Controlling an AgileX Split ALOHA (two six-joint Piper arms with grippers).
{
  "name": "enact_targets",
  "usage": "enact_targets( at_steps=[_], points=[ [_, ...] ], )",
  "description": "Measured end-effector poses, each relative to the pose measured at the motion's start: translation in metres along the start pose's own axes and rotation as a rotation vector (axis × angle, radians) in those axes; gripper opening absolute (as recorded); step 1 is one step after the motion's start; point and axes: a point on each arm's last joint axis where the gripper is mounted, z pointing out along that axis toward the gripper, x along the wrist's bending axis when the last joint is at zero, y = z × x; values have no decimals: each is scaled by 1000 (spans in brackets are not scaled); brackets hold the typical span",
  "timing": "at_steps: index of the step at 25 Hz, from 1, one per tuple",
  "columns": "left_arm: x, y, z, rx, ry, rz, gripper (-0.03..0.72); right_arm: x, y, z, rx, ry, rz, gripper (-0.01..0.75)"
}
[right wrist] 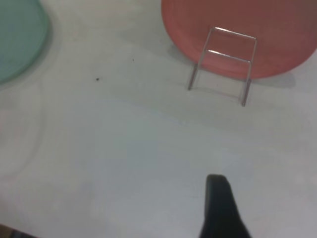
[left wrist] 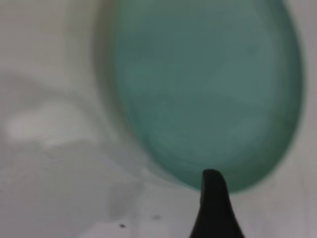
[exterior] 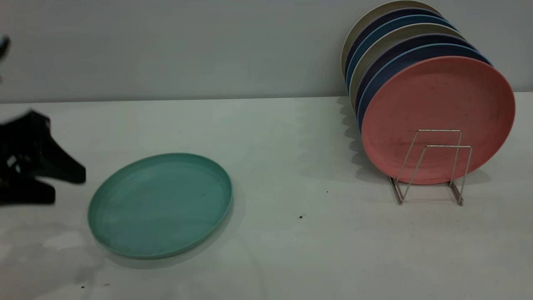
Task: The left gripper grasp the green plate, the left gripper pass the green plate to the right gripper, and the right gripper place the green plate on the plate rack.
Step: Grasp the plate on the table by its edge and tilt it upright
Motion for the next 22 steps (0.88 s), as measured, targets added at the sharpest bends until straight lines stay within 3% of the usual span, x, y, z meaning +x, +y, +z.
enact_targets(
  at_steps=[11, 22],
  points=[
    [32, -6, 60, 77, -38, -110, 539, 0, 0, 0, -1, 1, 1, 494],
    [36, 12, 74, 52, -46, -98, 539, 0, 0, 0, -1, 1, 1, 494]
  ],
)
